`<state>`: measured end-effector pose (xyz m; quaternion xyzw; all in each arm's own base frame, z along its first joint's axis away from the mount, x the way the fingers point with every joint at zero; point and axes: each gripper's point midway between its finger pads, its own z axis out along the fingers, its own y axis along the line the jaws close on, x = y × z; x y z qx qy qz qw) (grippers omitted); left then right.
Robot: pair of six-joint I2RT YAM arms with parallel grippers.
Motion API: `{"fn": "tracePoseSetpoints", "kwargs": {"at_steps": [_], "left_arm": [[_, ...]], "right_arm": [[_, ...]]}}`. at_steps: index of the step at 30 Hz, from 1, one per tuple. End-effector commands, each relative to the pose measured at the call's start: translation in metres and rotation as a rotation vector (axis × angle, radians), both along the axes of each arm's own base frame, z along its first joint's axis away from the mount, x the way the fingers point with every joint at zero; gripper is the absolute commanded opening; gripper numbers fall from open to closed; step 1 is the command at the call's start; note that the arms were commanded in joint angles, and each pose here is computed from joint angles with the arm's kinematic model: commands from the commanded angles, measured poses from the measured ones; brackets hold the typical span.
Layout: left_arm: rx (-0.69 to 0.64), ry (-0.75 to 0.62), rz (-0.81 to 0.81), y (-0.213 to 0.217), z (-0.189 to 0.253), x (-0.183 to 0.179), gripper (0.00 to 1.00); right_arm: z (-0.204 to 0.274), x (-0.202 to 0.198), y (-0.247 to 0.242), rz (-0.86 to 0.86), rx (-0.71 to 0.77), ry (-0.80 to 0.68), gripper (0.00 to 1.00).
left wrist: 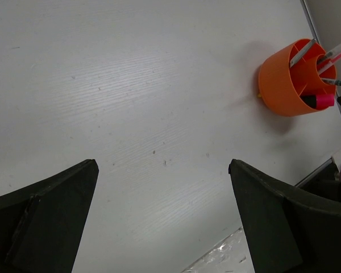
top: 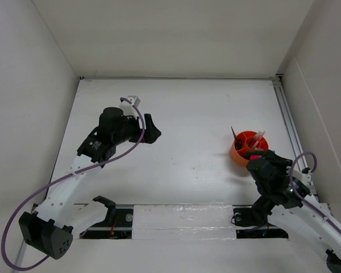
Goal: Sort the stationery into containers
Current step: Place the stationery into the container
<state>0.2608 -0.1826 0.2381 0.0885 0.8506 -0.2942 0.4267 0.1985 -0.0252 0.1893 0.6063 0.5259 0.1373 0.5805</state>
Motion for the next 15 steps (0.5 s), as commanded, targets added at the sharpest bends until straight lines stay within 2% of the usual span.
{"fn": "tracePoseSetpoints", "kwargs": {"at_steps": [1, 15], "left_arm": [[-0.02, -0.044, -0.017, -0.001, 0.009, -0.003, 1.0], [-0.027, -0.051, -0.025, -0.002, 0.011, -0.005, 1.0]], "right_arm": [[0.021, 0.01, -0.004, -0.124, 0.175, -0.191, 0.0], [0.008, 0.015, -0.005, -0.182, 0.148, -0.148, 0.0]]}}
